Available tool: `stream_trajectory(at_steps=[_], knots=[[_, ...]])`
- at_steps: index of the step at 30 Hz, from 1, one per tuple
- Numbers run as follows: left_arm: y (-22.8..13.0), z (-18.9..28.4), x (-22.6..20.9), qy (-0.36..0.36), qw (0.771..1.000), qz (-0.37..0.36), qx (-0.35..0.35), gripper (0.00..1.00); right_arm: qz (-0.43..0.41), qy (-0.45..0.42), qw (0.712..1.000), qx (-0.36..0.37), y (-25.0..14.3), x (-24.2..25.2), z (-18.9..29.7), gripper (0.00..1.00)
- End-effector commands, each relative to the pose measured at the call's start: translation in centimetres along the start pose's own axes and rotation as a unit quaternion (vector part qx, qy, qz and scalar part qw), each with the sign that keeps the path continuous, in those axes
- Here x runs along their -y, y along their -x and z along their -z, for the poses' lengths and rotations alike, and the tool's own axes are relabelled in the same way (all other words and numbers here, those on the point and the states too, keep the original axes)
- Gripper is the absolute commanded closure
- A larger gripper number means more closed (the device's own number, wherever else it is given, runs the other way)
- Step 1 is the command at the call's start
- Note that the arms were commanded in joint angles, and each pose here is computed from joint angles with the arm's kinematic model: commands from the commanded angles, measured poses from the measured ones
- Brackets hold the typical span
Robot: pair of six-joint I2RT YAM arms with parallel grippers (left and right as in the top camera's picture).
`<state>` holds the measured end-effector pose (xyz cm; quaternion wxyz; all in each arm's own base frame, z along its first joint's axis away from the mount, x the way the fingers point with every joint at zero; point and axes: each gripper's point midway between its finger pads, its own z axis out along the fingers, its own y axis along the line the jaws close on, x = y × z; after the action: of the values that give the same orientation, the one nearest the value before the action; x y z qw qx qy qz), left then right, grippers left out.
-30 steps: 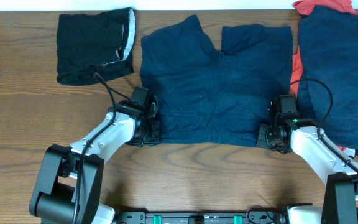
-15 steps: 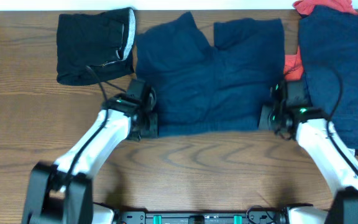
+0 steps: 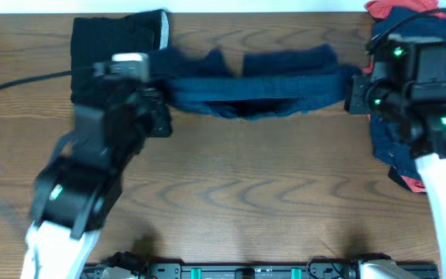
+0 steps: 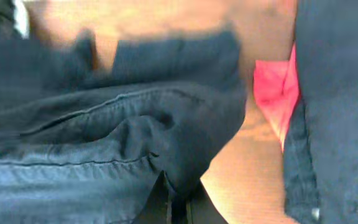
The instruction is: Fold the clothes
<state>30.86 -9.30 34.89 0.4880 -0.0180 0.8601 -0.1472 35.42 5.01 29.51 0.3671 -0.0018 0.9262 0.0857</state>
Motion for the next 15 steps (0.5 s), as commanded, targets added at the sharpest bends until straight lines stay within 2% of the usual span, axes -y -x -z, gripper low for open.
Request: stream_trajectory(at_steps=[1, 7, 11, 15], knots=[[4.4, 5.4, -1.5, 0.043, 0.994, 0.013, 0.103, 0.93, 0.027, -0.01, 0.997, 0.07, 3.4, -0.2, 5.4, 0.99], [6.2, 10.2, -1.5, 0.033, 0.984, 0.019, 0.175, 0.94, 0.04, -0.027, 0.988, 0.15, 6.1, -0.5, 13.3, 0.99], [6.8, 11.3, -1.3, 0.025, 0.98, 0.022, 0.198, 0.94, 0.044, -0.049, 0.979, 0.195, 7.0, -0.1, 17.7, 0.99], [7.3, 11.6, -1.2, 0.021, 0.978, 0.023, 0.208, 0.94, 0.043, -0.061, 0.976, 0.203, 6.3, 0.1, 20.0, 0.99]])
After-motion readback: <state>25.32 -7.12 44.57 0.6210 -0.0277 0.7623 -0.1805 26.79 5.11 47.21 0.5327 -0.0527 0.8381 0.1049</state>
